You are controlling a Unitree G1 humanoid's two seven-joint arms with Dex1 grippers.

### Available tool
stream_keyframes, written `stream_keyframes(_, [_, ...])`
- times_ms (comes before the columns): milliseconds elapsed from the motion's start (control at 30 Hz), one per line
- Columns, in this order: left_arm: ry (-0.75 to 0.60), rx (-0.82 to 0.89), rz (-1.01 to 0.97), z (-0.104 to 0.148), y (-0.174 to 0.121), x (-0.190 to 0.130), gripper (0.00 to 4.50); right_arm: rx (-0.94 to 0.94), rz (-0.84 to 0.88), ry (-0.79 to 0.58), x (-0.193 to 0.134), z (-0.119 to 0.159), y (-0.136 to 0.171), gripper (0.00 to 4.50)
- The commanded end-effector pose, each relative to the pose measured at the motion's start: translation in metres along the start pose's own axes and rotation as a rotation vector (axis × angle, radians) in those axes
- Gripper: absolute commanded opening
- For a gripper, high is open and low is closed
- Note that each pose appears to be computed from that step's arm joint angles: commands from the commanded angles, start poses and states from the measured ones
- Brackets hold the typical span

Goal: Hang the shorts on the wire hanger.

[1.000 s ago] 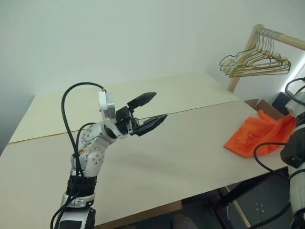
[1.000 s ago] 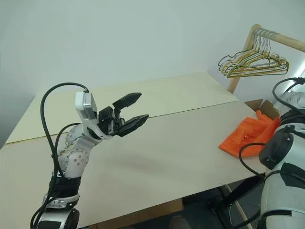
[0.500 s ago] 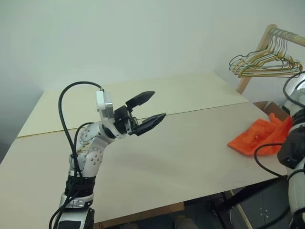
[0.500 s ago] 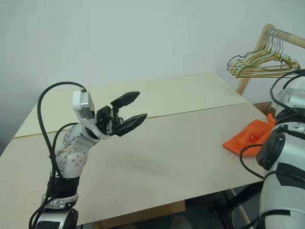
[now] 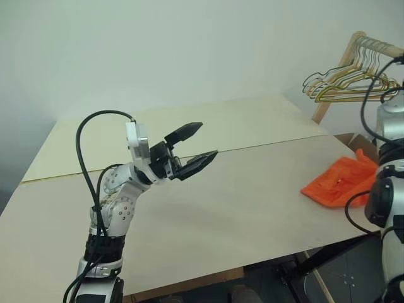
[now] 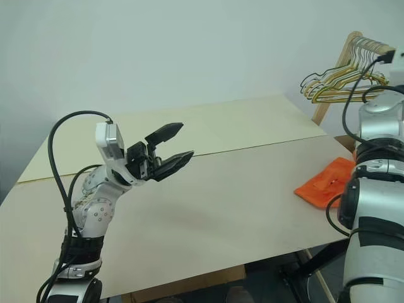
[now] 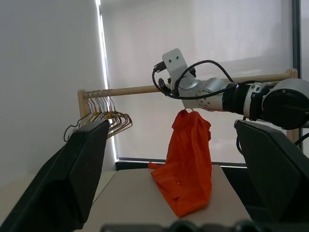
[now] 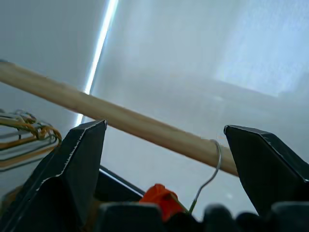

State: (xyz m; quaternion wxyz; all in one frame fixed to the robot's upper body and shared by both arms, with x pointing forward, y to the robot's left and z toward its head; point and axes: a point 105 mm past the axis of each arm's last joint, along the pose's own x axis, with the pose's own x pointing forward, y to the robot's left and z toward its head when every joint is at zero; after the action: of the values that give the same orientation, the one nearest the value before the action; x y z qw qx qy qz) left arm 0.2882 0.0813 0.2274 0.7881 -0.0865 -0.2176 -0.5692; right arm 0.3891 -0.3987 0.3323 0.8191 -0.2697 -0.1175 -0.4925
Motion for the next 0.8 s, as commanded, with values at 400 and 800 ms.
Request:
stream_keyframes(400, [0.207,0.137,0.217,0.014,0.011,-0.069,4.5,0.139,1.144,-0.502,-0.125,0.096,0.126,4.48])
stream_keyframes(800, [0.347,0.155,0.333,0.013,0.01,-0.102,4.5,-0.008,1.772,-0.45,-0.215,0.041,0.137,4.48])
